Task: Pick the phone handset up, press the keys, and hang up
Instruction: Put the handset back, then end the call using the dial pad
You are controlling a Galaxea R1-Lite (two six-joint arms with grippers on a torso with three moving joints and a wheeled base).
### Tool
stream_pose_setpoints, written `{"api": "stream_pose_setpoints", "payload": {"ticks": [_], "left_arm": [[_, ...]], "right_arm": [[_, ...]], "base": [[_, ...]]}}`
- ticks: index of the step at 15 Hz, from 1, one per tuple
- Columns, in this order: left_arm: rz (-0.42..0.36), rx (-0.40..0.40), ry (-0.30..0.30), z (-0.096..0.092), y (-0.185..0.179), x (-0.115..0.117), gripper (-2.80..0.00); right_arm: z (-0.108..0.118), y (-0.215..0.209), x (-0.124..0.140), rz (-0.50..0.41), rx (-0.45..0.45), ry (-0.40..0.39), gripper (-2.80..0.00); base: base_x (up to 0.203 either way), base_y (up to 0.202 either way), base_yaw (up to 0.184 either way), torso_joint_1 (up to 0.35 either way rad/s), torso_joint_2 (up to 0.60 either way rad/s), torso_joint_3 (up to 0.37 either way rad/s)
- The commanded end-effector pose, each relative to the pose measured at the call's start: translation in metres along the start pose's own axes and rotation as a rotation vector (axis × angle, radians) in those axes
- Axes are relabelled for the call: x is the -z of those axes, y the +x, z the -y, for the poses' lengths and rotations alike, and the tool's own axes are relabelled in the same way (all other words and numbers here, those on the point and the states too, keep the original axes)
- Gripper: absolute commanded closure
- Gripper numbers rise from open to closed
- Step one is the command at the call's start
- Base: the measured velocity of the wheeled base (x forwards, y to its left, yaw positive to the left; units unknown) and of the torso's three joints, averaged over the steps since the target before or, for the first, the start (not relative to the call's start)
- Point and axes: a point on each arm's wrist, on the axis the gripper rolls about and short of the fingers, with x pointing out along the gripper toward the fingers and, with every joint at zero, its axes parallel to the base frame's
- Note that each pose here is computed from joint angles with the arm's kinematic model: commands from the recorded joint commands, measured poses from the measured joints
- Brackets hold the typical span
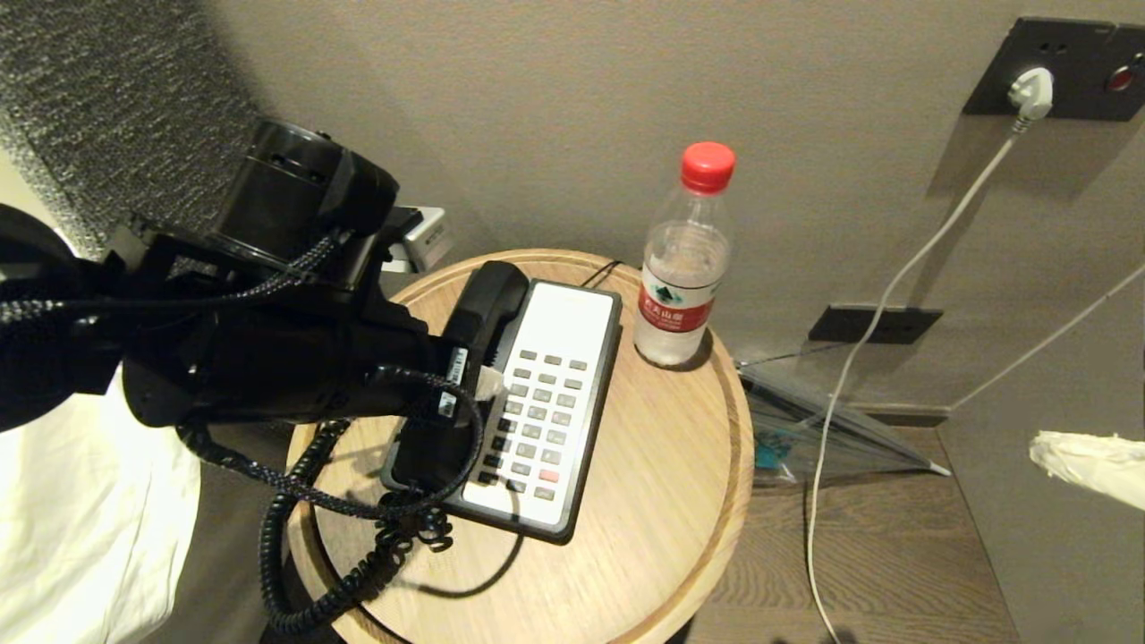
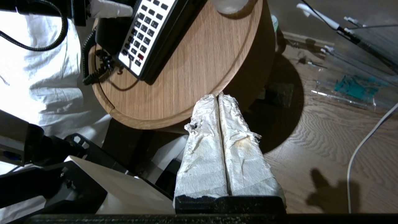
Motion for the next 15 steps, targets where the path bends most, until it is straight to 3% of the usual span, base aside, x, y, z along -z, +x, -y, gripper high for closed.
{"api": "stream_pose_setpoints", "payload": {"ticks": [1, 7, 11, 12, 13, 15], "left_arm": [[0.014, -0.001, -0.012, 0.0, -0.002, -0.003, -2.8], [0.05, 0.006, -0.023, -0.003, -0.017, -0.004, -2.8], [0.123, 0.032, -0.04, -0.009, -0.049, -0.003, -2.8], [0.138, 0.038, -0.042, -0.01, -0.056, -0.002, -1.71], [0.141, 0.042, -0.043, -0.011, -0.058, -0.001, 0.0], [0.214, 0.068, -0.076, -0.017, -0.086, 0.0, 0.0]], "right_arm": [[0.0, 0.0, 0.001, -0.003, 0.003, 0.001, 0.0], [0.001, 0.002, 0.004, -0.016, 0.009, -0.004, 0.0], [0.0, 0.009, 0.006, -0.042, 0.021, -0.012, 0.0], [-0.001, 0.012, 0.007, -0.05, 0.025, -0.014, 0.0], [-0.002, 0.013, 0.006, -0.05, 0.025, -0.015, 0.0], [-0.009, 0.029, -0.001, -0.078, 0.03, -0.023, 0.0]], "base": [[0.0, 0.0, 0.0, 0.0, 0.0, 0.0], [0.0, 0.0, 0.0, 0.0, 0.0, 0.0], [0.0, 0.0, 0.0, 0.0, 0.0, 0.0], [0.0, 0.0, 0.0, 0.0, 0.0, 0.0], [0.0, 0.0, 0.0, 0.0, 0.0, 0.0], [0.0, 0.0, 0.0, 0.0, 0.0, 0.0]]}}
